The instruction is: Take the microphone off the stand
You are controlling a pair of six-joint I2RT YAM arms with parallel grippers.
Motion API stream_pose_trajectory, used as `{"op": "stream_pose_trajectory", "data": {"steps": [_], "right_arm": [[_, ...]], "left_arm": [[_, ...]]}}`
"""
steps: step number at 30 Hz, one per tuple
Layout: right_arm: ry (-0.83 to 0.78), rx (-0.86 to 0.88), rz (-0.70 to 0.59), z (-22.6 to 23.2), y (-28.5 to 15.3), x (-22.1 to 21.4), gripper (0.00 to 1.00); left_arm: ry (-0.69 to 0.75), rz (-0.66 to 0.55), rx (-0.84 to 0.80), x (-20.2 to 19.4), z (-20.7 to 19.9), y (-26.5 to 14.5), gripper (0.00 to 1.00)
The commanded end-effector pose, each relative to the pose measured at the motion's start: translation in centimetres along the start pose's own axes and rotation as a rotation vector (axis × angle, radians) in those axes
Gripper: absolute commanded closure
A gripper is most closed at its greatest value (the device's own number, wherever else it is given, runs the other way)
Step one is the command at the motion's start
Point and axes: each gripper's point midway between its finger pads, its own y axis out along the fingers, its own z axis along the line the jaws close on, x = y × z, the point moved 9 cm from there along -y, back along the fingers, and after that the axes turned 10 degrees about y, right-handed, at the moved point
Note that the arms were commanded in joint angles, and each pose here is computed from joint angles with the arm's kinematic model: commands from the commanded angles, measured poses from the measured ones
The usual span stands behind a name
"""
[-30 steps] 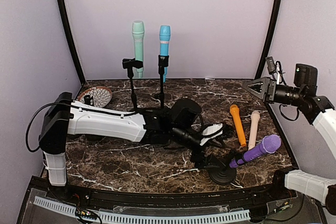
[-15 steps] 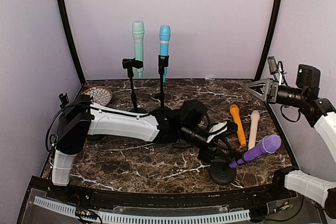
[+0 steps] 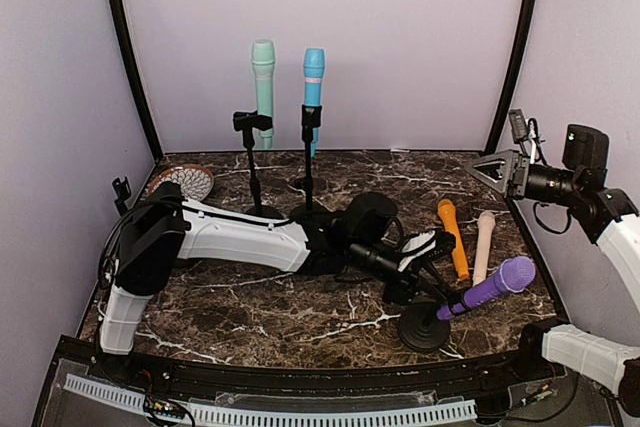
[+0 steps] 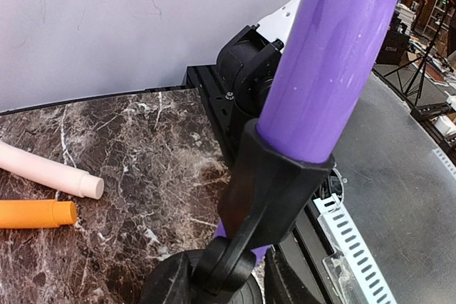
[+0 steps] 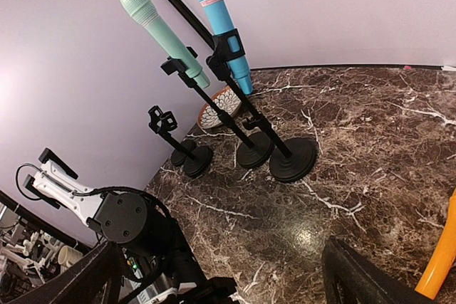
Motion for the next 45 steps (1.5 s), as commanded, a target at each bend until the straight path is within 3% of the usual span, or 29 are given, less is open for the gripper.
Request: {"op": "stream_pose_trajectory", "data": {"steps": [1,9,12,17,23,29,37,42,45], "right_arm": [[-0.016,0.007,-0.004,-0.1,0.1,-0.1,0.01],[-0.012,0.002,0.002,-0.3,0.2,-0.1,0.01],[-0.012,-0.004,0.004,-0.3,0.2,-0.1,0.01],[-0.015,-0.017,0.001,-0.4,0.2,-0.2,0.01],[-0.023,-0.030,-0.017,-0.1,0.0,0.0,0.01],[-0.037,-0.069,-0.061,0.4,-0.6,0.5,0.01],[-0.094,-0.087,-0.140,2.2,-1.8,1.0,0.01],[-0.070,-0.100,-0.152,1.9,-1.7,1.1,0.01],[-0.049,-0.082,-0.148,1.6,-1.1,0.9,0.02]], "left_arm": [[0.039,-0.058,-0.030,1.6,0.1,0.0,0.63],[0.036,-0.062,-0.053,1.4,0.3,0.6,0.61],[0.036,-0.063,-0.059,1.4,0.3,0.7,0.64],[0.032,-0.047,-0.060,1.3,0.2,0.5,0.84],[0.073,-0.040,0.024,2.2,-0.1,-1.0,0.99],[0.121,-0.030,0.313,3.0,-0.9,-5.5,1.00],[-0.001,0.062,0.915,2.2,-1.6,-15.3,1.00],[-0.180,0.065,1.068,-1.4,-2.3,-21.1,1.00],[-0.210,0.085,1.128,-3.3,-3.4,-22.7,1.00]]}}
